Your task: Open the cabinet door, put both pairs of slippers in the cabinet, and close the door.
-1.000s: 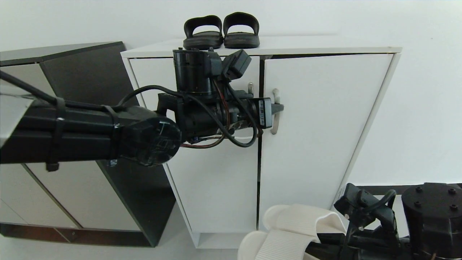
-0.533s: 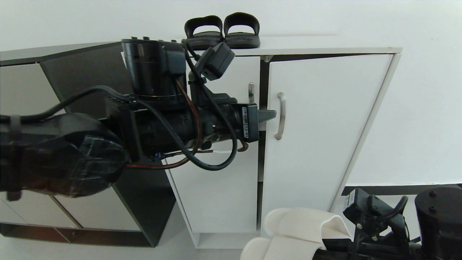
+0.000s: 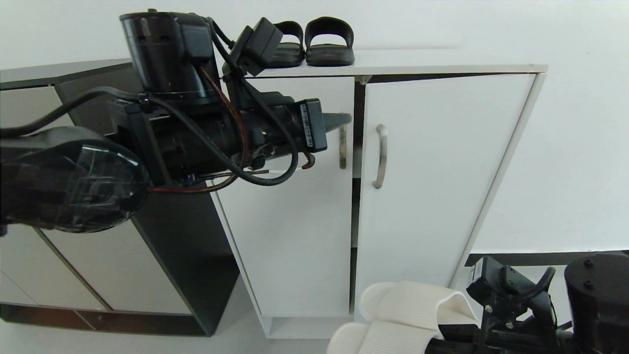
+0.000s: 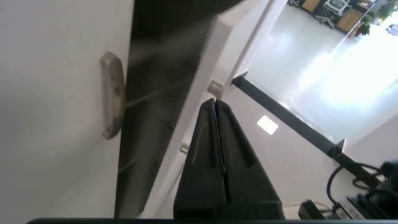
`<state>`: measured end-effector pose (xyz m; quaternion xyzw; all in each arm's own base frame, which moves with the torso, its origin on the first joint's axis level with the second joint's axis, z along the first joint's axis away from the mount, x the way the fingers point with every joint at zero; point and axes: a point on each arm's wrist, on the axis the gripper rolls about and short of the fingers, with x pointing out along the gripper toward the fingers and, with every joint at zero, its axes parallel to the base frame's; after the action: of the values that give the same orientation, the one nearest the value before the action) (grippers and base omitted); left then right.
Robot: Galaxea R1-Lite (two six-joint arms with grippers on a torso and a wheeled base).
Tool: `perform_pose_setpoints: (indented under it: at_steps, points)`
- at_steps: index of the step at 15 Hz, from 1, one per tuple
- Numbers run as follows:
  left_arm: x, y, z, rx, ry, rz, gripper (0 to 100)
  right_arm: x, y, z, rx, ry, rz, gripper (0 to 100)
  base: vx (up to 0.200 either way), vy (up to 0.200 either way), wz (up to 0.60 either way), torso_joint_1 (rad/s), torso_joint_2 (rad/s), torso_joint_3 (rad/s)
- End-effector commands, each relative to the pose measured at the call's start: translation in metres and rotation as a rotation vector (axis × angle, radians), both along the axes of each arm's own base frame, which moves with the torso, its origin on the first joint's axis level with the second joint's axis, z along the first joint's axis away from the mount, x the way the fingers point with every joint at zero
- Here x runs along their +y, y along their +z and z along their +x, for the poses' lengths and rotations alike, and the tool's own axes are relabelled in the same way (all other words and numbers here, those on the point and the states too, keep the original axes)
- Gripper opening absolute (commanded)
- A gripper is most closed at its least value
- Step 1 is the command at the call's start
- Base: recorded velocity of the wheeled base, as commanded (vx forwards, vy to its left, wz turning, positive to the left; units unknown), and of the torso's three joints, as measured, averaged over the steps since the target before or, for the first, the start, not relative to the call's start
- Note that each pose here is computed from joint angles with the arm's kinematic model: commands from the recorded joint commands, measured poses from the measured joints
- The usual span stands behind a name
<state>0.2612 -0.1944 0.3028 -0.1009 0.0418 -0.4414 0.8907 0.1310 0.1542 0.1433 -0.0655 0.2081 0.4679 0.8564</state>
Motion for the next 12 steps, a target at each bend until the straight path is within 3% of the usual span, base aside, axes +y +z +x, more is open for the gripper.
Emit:
perform_pose_setpoints:
  at_steps: [1,12]
  points:
    - [-0.009,-0.006,0.017,0.013,0.007,0.006,0,0.0,0.0,0.0,0.0,0.001,-0.001,0,0.0,0.0,0.0,0.0,0.0,0.0]
    - [-0.04,-0.01,0.061,-0.008,0.004,-0.023,0,0.003,-0.005,0.002,0.016,0.004,-0.021,0,0.0,0.0,0.0,0.0,0.0,0.0]
